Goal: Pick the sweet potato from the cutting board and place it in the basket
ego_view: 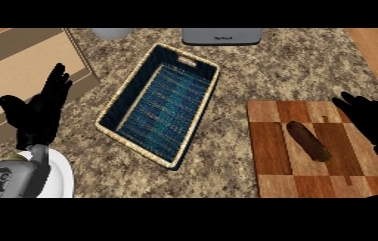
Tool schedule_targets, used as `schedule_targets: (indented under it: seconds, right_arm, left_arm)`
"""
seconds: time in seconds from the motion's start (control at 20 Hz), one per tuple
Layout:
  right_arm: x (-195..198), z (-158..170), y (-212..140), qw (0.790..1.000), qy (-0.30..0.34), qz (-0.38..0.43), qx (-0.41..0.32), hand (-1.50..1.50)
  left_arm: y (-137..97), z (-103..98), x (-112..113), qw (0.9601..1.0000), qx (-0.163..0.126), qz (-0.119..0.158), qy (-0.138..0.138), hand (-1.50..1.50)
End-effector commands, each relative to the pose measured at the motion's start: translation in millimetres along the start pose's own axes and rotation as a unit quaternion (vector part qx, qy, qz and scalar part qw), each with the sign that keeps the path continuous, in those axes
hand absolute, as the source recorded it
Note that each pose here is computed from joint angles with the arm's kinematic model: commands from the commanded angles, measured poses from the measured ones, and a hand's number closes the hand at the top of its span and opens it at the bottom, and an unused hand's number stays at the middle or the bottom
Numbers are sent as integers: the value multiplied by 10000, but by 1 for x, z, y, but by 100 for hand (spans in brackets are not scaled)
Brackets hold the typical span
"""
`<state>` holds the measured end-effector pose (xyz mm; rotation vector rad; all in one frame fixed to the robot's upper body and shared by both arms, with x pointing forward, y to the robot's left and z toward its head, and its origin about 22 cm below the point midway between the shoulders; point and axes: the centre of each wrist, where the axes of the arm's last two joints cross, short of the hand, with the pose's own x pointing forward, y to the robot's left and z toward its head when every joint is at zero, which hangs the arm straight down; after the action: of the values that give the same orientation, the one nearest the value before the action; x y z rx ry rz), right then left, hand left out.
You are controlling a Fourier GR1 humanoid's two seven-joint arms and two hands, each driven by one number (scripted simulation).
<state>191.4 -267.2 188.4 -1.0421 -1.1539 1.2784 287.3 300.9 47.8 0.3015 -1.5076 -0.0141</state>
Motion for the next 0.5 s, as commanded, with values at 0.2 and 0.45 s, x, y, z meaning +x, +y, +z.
schedule_targets:
  seconds: [0.2, 0.45]
  right_arm:
    - [-13, -5, 46, 9991, -141, -384, -120, -150]
    - [-23, -30, 66, 9985, -244, -473, -91, -150]
  left_arm:
    - [-2, -3, -11, 10000, -5, 44, 1, 0]
    - [-9, 26, -6, 9999, -153, 20, -63, 0]
